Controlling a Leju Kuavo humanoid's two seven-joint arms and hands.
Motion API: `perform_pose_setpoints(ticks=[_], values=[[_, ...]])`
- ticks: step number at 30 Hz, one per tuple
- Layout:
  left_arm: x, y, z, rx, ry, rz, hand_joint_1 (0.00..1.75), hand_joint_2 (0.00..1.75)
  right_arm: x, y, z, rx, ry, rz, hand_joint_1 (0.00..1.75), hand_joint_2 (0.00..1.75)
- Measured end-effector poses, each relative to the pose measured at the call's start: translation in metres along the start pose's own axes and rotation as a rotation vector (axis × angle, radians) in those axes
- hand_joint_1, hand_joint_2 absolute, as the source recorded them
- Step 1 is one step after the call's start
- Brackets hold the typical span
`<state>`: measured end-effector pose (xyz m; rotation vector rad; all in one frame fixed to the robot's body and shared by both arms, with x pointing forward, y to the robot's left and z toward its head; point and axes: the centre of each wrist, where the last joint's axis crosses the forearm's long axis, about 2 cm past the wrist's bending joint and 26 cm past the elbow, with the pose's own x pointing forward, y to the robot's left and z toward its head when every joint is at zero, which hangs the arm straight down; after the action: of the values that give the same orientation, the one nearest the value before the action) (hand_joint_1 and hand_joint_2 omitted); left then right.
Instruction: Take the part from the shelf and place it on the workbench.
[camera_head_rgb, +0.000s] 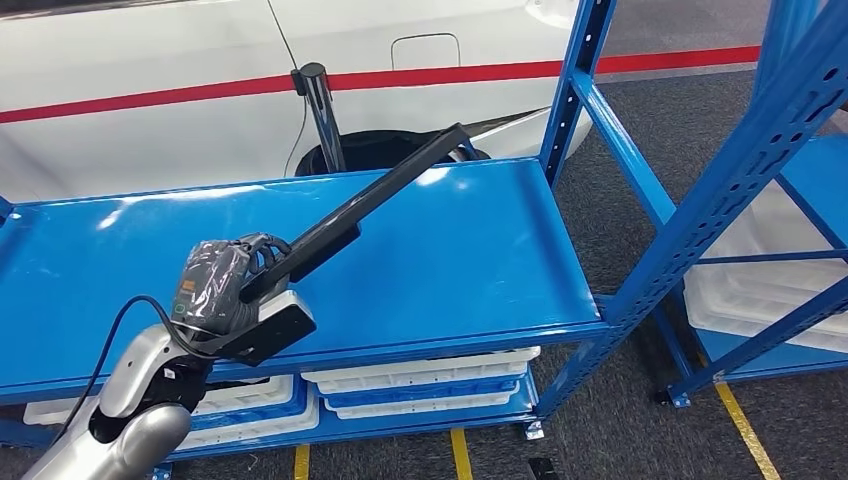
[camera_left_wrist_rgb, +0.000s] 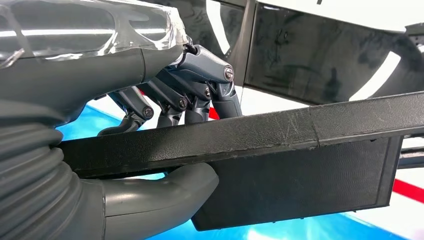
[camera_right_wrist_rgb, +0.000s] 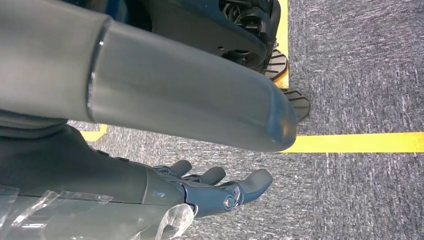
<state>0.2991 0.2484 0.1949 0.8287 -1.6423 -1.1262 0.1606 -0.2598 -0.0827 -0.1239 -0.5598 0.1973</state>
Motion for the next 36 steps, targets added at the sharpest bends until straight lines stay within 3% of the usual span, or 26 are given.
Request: perform_pose_setpoints(ticks=[7,13,36], values=[[0.002,0.006,0.001,0.065,-0.006,0.020,1.75,1.75,-0.001,0.002,0.000,0.002,0.002,0.000,0.00,0.00],[0.011,0.026,0.000,0.174,-0.036,0.053,1.75,1.75,-0.002,0.001,0.001,-0.002,0.004,-0.003,0.00,0.00],[0.019,0.034,0.007,0.224,-0.049,0.071,1.75,1.75,0.000,0.006,0.001,0.011,0.000,0.017,0.00,0.00]])
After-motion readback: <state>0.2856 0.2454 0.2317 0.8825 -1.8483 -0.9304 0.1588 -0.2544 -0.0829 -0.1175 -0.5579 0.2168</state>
